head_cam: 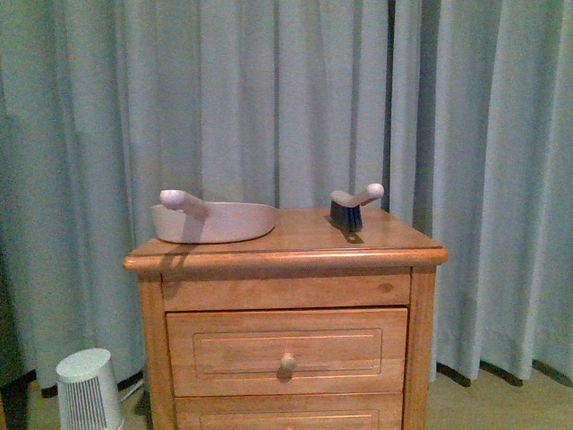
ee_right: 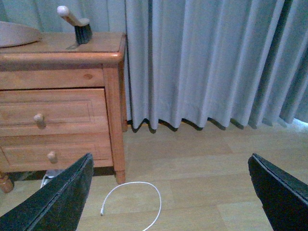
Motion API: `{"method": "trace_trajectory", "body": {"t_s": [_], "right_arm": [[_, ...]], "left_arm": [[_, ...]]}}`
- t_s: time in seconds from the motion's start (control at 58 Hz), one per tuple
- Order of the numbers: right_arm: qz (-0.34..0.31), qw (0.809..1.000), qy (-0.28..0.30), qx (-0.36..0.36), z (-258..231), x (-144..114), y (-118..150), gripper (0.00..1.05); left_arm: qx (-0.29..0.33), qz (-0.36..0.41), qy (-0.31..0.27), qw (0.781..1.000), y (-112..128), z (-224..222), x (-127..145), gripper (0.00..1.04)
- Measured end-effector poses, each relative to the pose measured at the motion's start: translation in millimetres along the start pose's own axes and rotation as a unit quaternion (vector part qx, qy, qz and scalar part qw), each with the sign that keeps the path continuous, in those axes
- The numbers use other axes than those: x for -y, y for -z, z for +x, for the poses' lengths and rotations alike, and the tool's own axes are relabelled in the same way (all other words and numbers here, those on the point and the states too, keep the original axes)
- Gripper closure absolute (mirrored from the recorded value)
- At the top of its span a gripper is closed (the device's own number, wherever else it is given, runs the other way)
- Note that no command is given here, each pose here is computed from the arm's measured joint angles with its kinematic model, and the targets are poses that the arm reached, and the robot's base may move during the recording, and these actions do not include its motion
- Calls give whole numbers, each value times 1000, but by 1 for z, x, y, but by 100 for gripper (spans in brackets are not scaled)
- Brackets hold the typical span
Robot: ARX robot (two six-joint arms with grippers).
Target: Clean up trash
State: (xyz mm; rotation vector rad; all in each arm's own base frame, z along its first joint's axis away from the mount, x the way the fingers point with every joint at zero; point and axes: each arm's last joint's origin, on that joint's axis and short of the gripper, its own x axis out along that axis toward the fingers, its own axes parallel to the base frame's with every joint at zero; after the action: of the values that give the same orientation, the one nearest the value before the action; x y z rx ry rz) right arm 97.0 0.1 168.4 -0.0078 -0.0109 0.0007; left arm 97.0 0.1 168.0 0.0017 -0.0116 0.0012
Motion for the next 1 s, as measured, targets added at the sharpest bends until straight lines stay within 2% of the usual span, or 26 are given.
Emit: {"method": "trace_trajectory", "body": {"t_s": [1.001], "right_arm": [[0,1000,0,0,0,0,0,7]], "left_arm": [[0,0,0,1000,0,0,0,8]]}}
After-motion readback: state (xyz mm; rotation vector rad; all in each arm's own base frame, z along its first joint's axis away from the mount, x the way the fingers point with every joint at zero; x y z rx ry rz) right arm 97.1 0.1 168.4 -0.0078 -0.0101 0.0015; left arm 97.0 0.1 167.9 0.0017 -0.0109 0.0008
